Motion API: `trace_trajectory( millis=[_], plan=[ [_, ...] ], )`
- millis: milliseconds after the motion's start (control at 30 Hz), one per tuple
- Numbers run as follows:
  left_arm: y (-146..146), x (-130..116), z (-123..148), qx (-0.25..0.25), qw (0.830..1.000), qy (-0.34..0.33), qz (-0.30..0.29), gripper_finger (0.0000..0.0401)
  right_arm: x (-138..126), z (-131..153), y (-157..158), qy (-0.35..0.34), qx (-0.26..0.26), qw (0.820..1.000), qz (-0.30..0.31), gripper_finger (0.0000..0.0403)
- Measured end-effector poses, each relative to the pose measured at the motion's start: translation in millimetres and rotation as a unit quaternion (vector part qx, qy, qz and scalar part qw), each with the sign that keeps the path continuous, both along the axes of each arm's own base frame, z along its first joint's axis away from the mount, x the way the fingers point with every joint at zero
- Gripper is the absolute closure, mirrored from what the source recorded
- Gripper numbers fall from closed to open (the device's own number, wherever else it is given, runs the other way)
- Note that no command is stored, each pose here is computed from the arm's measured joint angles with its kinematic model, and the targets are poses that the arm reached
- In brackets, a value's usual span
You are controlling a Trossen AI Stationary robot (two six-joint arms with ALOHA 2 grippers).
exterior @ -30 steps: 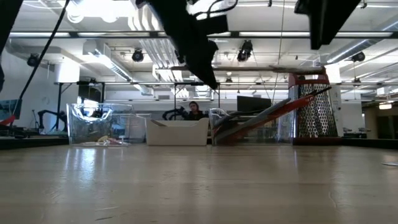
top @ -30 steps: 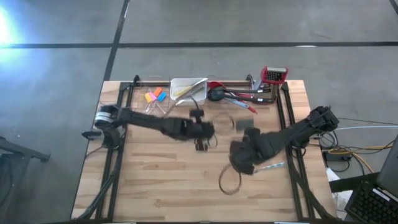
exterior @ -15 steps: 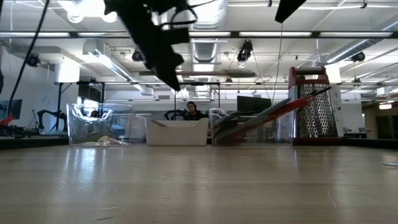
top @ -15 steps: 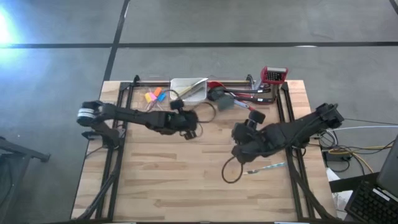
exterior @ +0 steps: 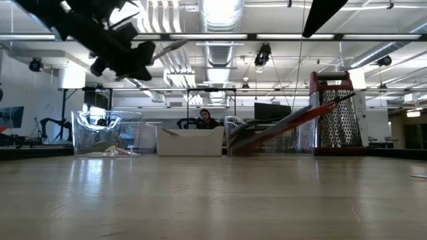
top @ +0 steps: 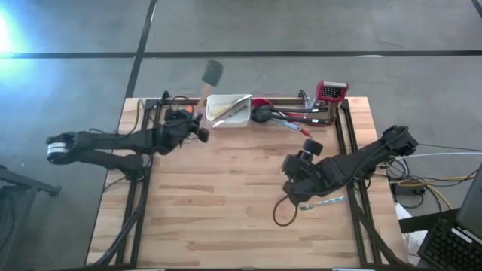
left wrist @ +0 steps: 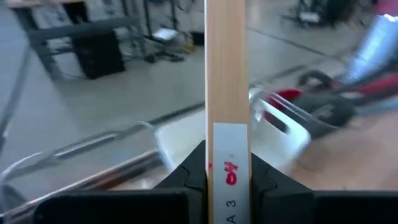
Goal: Pick & Place Kitchen Items
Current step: Put the gray spatula into the left transparent bin
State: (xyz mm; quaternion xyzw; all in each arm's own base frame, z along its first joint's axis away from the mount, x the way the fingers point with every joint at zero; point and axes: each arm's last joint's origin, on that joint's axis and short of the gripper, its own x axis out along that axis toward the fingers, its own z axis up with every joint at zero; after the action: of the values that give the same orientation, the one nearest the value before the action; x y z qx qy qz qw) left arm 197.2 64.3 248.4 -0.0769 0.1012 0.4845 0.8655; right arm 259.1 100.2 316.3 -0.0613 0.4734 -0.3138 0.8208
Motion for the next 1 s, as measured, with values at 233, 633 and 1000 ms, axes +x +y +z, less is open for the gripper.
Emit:
trace_trajectory(
  millis=[233, 633, 1000],
  plan=[
    [21, -27, -31, 0.017, 0.997, -0.007, 0.073, 0.0358, 1, -4, 1, 0.004, -0.005, 1.000, 0.009, 0.0276],
    [56, -44, -59, 0.001, 0.995, 0.047, 0.092, 0.0358, 2, -3, -2, -0.004, -0.032, 0.999, 0.009, 0.0272],
    [74, -41, -84, -0.086, 0.989, -0.008, 0.124, 0.0358, 2, -3, -2, -0.001, -0.037, 0.999, 0.015, 0.0278]
  ],
)
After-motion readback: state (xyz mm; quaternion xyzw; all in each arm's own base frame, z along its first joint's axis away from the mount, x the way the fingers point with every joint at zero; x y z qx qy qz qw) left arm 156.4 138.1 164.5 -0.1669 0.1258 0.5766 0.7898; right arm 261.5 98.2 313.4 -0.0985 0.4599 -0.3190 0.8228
